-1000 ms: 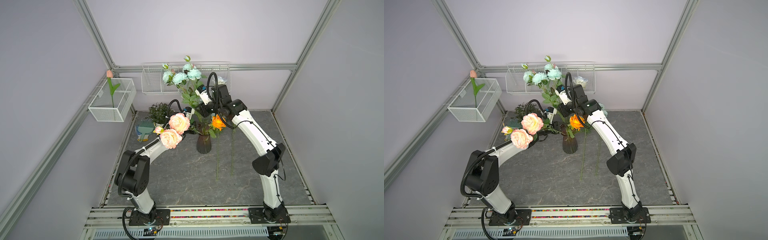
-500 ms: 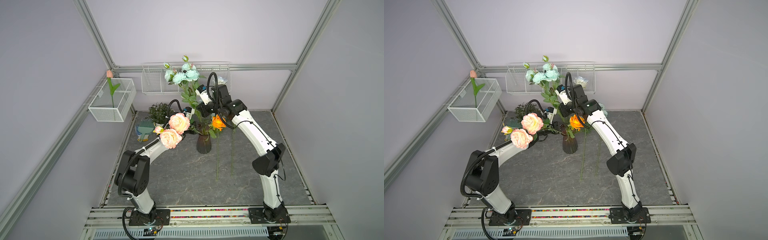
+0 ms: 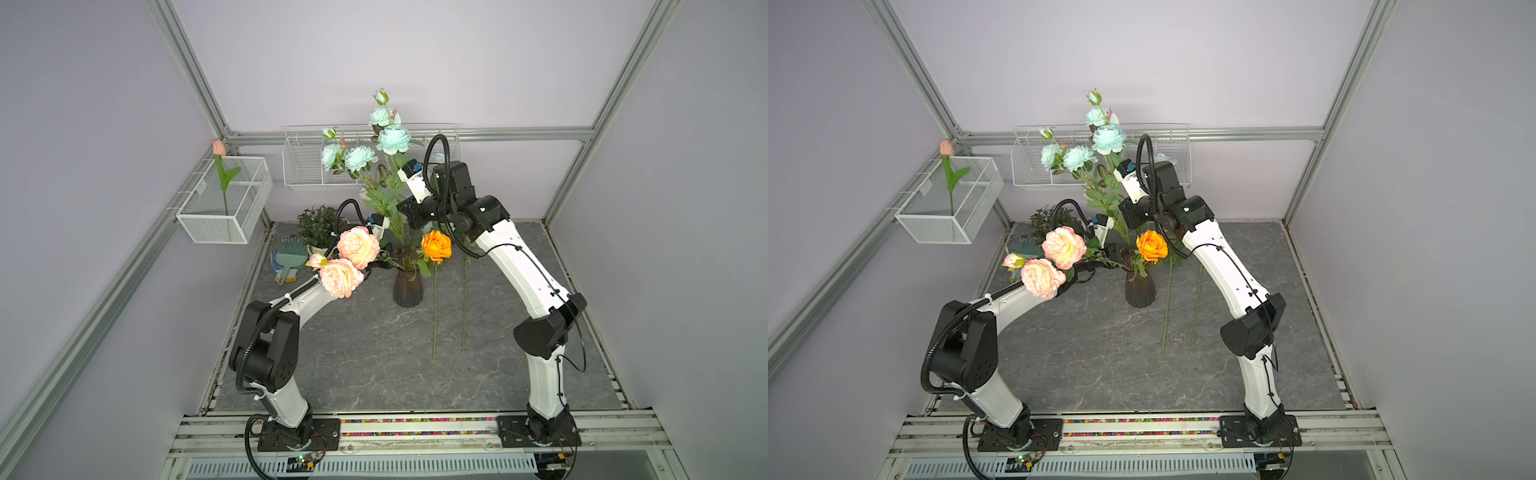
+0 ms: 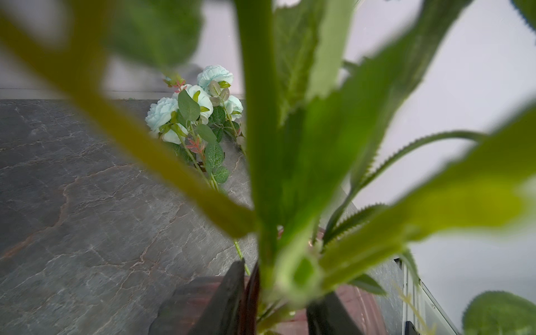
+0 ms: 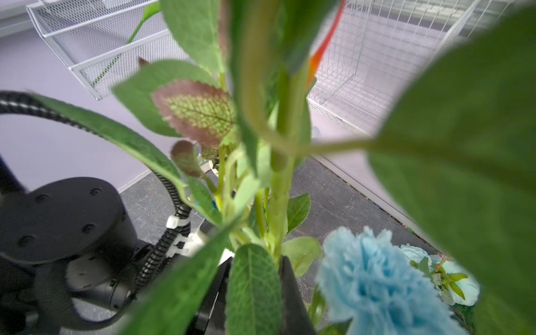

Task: Pick out blue flowers from the vase
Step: Pick up the flower from the vase.

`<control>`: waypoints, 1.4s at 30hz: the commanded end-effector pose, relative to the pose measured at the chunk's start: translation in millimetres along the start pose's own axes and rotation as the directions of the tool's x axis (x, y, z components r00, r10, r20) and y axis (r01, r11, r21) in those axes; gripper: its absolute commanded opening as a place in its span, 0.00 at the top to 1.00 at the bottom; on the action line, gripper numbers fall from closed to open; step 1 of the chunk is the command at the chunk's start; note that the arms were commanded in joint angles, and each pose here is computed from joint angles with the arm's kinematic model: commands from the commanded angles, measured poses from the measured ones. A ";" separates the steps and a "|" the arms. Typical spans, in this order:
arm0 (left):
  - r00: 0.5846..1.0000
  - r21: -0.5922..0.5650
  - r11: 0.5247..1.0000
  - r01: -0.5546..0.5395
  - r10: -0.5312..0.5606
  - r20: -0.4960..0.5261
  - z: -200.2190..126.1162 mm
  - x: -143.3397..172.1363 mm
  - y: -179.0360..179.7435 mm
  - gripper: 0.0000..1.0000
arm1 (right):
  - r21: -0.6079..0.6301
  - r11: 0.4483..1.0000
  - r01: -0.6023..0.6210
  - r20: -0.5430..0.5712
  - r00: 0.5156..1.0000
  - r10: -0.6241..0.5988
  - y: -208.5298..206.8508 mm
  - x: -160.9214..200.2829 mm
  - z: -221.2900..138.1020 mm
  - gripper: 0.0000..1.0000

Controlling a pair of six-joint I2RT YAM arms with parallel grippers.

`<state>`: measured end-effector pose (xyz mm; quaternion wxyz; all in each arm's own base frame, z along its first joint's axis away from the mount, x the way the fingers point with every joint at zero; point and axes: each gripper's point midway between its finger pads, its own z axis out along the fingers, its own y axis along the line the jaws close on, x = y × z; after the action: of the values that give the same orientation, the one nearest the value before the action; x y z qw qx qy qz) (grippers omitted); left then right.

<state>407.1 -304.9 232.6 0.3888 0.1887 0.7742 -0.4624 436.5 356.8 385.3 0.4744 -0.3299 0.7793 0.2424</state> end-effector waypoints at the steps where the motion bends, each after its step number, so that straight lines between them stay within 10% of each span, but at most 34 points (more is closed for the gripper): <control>1: 1.000 0.014 1.000 -0.014 0.014 0.002 -4.1 -1.0 -6.6 0.63 | 0.018 0.999 0.034 0.092 0.995 -0.035 1.7 -28.8 -29.5 0.93; 24: 1.000 0.010 1.000 -0.009 0.008 0.003 -6.5 1.8 -6.1 0.63 | 0.034 0.998 0.054 0.264 0.963 -0.061 1.8 -78.6 -93.7 0.93; 42: 1.000 -0.021 1.000 -0.002 0.001 -0.005 -2.7 -0.3 3.0 0.64 | 0.015 0.999 -0.036 0.224 0.974 0.032 -51.8 -68.1 -45.3 0.93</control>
<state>403.5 -304.0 240.7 0.3987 0.1948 0.7670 -0.4635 455.3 317.8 433.6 0.5137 -0.2924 0.7603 0.2694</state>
